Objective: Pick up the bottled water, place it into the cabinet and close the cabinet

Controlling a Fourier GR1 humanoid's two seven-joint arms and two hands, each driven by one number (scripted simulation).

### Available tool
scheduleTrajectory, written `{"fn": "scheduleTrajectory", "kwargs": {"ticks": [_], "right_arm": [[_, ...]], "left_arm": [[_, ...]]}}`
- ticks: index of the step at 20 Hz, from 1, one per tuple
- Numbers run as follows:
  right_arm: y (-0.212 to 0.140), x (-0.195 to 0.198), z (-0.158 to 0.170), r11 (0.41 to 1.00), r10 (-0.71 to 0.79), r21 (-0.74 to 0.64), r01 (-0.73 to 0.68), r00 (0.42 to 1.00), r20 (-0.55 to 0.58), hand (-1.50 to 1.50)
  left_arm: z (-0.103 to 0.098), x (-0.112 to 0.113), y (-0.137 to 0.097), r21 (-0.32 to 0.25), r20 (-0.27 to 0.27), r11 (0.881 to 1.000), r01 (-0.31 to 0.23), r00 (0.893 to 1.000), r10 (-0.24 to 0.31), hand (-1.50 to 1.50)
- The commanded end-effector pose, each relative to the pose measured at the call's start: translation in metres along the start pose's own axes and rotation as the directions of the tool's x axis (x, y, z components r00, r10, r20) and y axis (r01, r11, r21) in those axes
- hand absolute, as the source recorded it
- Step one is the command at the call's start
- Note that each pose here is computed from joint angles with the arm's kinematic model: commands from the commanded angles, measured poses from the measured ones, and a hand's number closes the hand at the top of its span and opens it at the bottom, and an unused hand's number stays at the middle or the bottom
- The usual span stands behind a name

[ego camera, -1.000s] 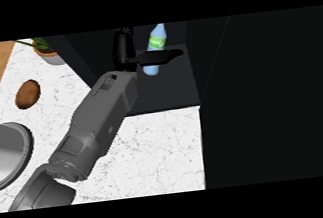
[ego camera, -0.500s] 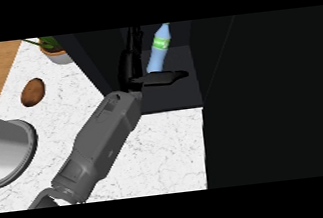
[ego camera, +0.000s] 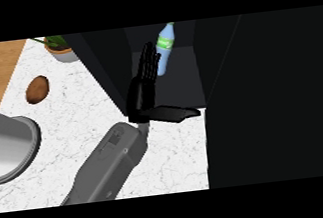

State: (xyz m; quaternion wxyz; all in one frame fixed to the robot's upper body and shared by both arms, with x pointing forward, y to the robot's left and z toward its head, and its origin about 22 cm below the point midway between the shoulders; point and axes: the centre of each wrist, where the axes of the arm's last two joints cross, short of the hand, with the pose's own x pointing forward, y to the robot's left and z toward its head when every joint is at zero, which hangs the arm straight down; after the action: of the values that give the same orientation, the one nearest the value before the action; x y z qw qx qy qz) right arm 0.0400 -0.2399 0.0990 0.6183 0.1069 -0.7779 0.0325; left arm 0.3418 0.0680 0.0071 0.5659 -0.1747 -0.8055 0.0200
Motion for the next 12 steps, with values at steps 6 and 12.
{"fn": "scheduleTrajectory", "kwargs": {"ticks": [6, 12], "right_arm": [[0.004, 0.034, -0.006, 0.989, 0.105, 0.098, -0.108, 0.994, 0.029, -1.50], [0.008, 0.030, -0.001, 0.937, 0.156, 0.321, -0.135, 0.987, -0.040, 1.50]], "left_arm": [[0.062, 0.020, 0.013, -0.079, 0.010, 0.993, -0.084, 0.996, 0.085, -1.50], [0.081, 0.047, 0.038, -0.045, -0.035, 0.994, -0.099, 0.995, 0.098, 1.50]]}}
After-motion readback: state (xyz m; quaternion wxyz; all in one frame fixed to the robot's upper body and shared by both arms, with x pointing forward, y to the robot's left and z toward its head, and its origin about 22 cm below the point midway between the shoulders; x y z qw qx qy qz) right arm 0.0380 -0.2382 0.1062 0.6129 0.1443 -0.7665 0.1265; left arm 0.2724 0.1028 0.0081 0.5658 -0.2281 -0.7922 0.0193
